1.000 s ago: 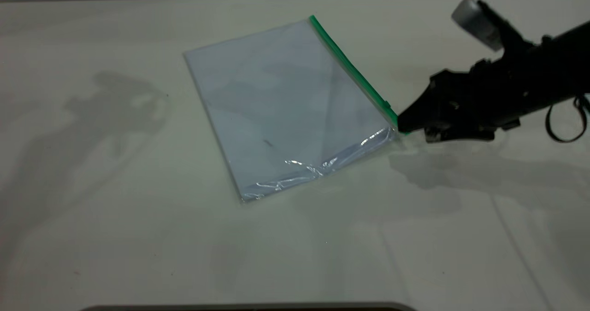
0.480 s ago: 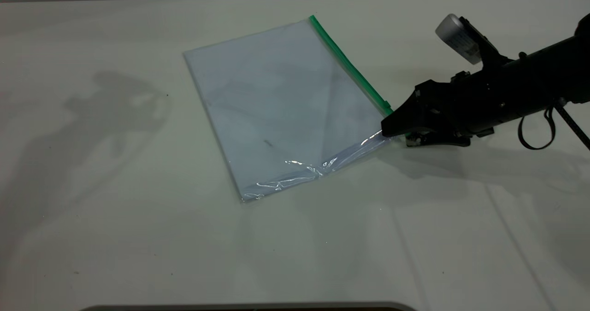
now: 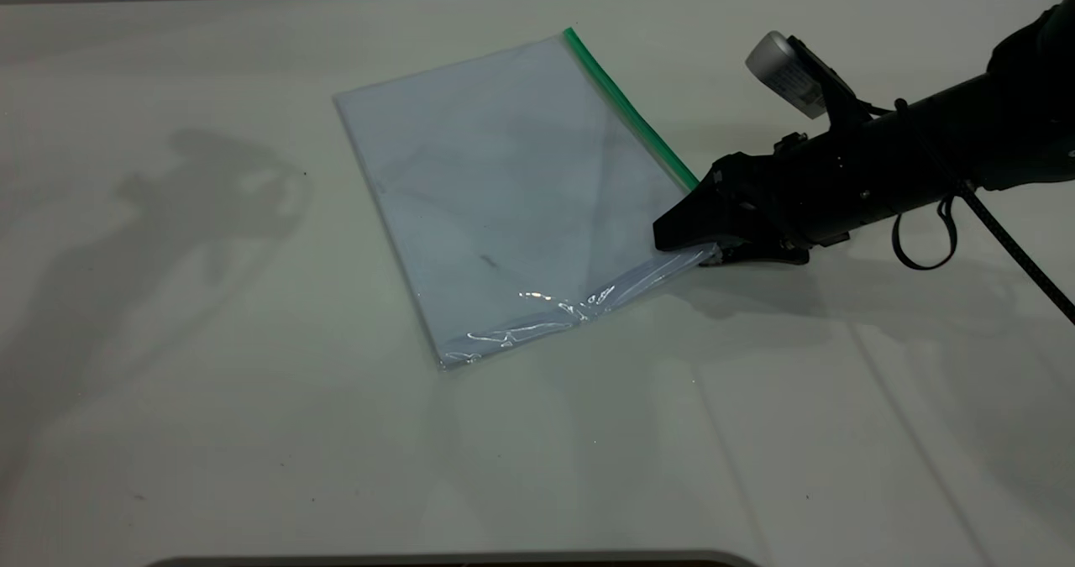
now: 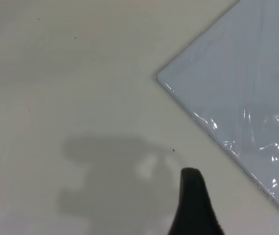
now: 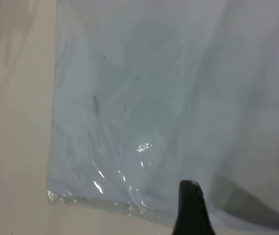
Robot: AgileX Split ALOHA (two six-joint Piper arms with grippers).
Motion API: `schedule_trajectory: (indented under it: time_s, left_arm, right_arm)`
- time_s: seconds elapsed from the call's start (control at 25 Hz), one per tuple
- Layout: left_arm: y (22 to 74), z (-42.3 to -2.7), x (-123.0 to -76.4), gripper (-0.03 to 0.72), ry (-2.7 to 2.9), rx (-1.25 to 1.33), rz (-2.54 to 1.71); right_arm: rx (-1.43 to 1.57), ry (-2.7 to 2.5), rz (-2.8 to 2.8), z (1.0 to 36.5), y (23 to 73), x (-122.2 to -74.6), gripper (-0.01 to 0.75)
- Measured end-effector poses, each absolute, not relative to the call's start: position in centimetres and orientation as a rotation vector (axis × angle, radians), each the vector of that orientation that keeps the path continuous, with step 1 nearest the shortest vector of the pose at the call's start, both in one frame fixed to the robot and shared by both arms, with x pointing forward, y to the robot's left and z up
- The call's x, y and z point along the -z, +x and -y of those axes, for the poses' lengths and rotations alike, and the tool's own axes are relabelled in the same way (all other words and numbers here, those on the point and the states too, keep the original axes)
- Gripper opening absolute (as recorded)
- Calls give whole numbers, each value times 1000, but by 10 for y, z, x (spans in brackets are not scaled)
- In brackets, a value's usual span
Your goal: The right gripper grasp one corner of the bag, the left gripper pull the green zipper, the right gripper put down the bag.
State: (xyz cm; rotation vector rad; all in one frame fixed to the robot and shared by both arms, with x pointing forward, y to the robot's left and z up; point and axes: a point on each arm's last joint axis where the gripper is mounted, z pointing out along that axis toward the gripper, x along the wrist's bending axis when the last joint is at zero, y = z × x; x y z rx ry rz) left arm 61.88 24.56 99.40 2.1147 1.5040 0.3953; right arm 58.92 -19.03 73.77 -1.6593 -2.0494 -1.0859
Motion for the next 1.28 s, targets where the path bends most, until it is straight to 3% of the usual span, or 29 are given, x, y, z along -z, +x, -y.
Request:
schedule_trajectory:
  time_s: [0.2,0.32,0.48,0.52,0.88,1.28]
  left_arm:
    - [619,-246,-994,588,2108,-402,-1505]
    - [619,-246,-994,588,2108,-402,-1505]
    - [620,-246,-994,588,2106,-404,-1505]
    - [620,-246,-994,588,2105,-403,-1506]
    - [618,-239,-994,588,2216,-435,-1365]
    - [625,-176,-975,588,2369,-528,-984]
  right_arm:
    - [1090,-1660,2051,190,592,-736,479]
    - [1088,-1660,2049,190,591,-735,322]
    - [1114,-1638,2029,188,591,-737,59]
    - [1125,-1630,2024,187,592,-738,37]
    - [1146,-1520,2271,189,617,-768,34]
    - [1309,-1416,2585,195,638,-860,34]
